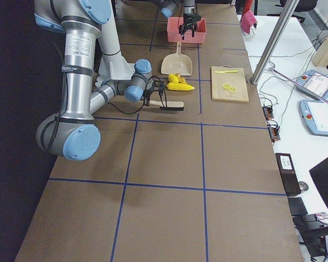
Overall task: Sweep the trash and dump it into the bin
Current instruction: 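Reach the left gripper to the dustpan handle while the right gripper lifts the brush, then grasp the dustpan handle with the left gripper and slide it toward the vegetables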
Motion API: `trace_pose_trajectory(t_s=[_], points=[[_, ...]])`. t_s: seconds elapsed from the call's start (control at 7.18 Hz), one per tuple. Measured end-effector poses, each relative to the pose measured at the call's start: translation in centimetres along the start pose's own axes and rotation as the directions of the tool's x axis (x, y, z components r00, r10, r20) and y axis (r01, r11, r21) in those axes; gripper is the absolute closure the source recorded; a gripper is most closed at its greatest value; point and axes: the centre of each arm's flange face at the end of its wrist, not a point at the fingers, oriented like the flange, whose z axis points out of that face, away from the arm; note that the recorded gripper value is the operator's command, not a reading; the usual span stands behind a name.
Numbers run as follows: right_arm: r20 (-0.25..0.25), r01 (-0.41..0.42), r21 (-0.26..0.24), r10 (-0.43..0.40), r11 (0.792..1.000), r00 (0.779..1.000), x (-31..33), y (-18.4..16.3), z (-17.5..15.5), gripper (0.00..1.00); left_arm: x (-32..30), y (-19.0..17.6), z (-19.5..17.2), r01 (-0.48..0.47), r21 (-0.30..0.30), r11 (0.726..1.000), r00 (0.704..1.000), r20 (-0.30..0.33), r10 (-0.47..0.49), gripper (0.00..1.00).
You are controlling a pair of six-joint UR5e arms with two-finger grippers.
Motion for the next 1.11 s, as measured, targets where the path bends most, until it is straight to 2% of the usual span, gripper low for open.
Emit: trace_pose_trajectory(t_s=[0.14, 0.42, 0.7, 1.11], points=[[-0.013, 0.006, -0.008, -0.006, 1.0, 1.0, -1.2, 0.0, 0.1, 0.98, 1.3, 0.0, 1.2, -0.099, -0.015, 0.995, 0.995, -0.007, 0.099, 0.0], [-0.02, 0.029, -0.015, -0.03, 0.999, 0.999, -1.9, 0.0, 0.3, 0.97, 1.5, 0.5, 2.3, -0.27, -0.061, 0.961, 0.963, 0.005, 0.271, 0.0], [-0.02, 0.044, -0.016, -0.044, 0.999, 0.999, -2.1, 0.0, 0.4, 0.97, 2.2, 0.8, 3.7, -0.323, -0.116, 0.939, 0.945, 0.015, 0.327, 0.04], [-0.02, 0.055, -0.023, -0.055, 0.998, 0.998, -2.3, 0.4, 0.7, 0.97, 4.7, 0.9, 7.0, -0.359, -0.164, 0.919, 0.931, 0.01, 0.366, 0.65]])
